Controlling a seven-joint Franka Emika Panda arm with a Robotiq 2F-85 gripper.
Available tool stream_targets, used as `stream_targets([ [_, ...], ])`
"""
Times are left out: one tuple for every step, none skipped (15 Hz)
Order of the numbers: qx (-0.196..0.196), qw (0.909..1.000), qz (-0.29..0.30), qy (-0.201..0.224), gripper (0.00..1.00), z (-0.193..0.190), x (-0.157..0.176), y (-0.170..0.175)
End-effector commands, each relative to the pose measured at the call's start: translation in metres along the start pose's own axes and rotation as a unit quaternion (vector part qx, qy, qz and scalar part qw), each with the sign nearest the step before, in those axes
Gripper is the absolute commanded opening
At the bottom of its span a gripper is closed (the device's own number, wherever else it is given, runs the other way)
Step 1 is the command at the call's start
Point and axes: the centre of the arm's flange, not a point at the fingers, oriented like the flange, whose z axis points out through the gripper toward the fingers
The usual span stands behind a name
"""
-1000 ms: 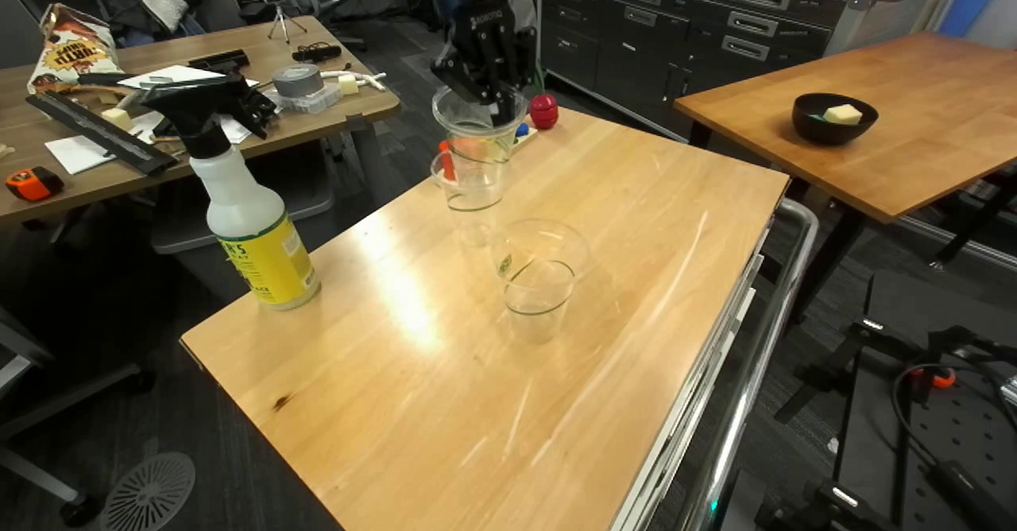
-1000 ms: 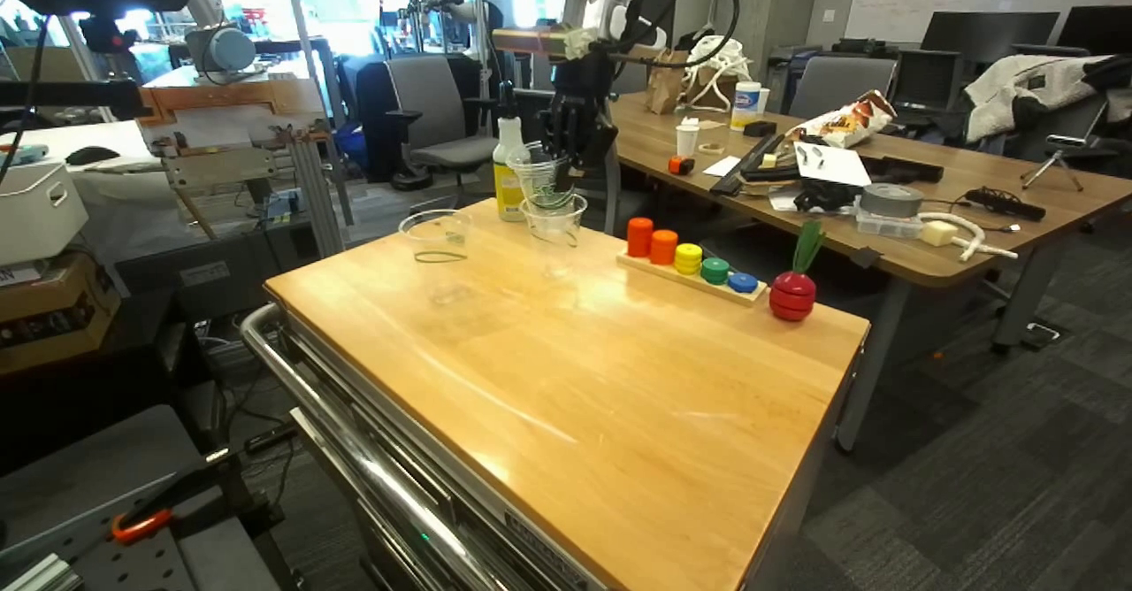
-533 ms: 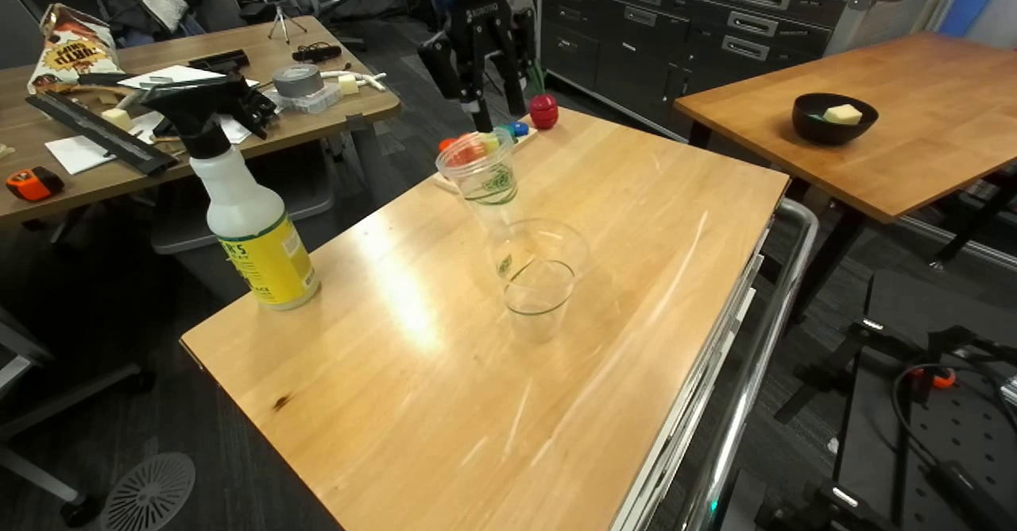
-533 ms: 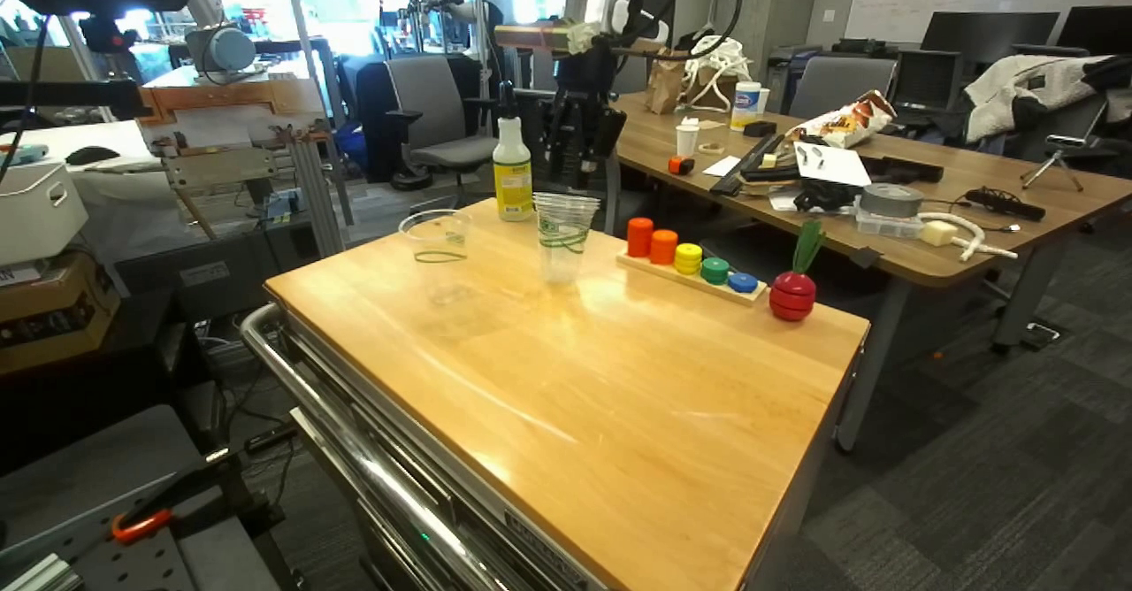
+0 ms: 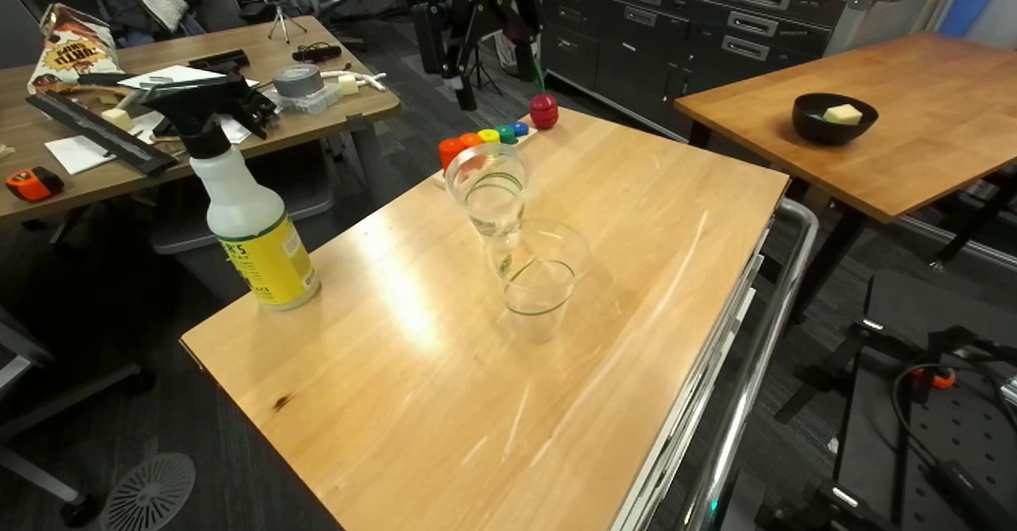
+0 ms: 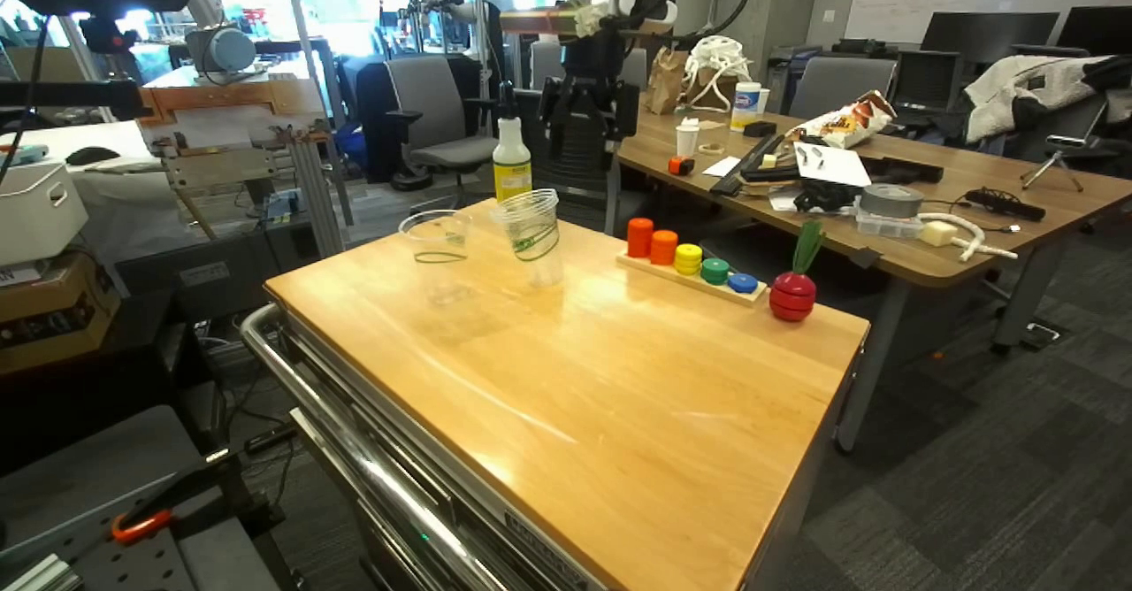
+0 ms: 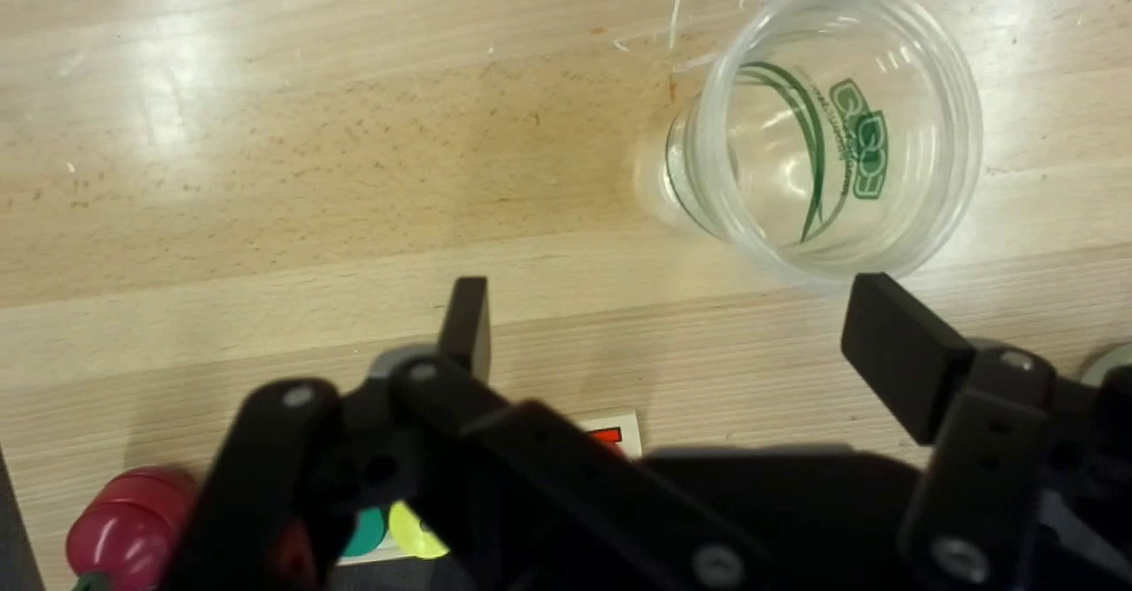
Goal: Stack the four clear cups together
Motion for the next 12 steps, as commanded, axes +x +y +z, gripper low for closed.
stream_targets([
  [-0.01,0.9999,0.008,-0.005,1.0,-0.002,-0.014,0.011],
  [-0.01,0.9999,0.009,-0.007,1.0,-0.001,-0.014,0.013],
  [-0.011,0.9999,0.01,-0.008,1.0,0.0,-0.014,0.014],
  [-0.011,0.9998,0.011,-0.01,1.0,0.001,-0.015,0.014],
  [-0.01,0.9998,0.01,-0.011,1.0,0.002,-0.015,0.015],
  [-0.01,0.9998,0.009,-0.013,1.0,0.002,-0.016,0.016],
  [-0.01,0.9998,0.009,-0.017,1.0,0.003,-0.017,0.016],
  [-0.01,0.9997,0.009,-0.02,1.0,0.003,-0.018,0.017],
  [-0.01,0.9996,0.009,-0.024,1.0,0.005,-0.021,0.018],
  [-0.01,0.9996,0.009,-0.026,1.0,0.006,-0.023,0.019],
  [-0.01,0.9995,0.009,-0.03,1.0,0.008,-0.025,0.021],
  [-0.01,0.9994,0.009,-0.033,1.0,0.009,-0.026,0.022],
])
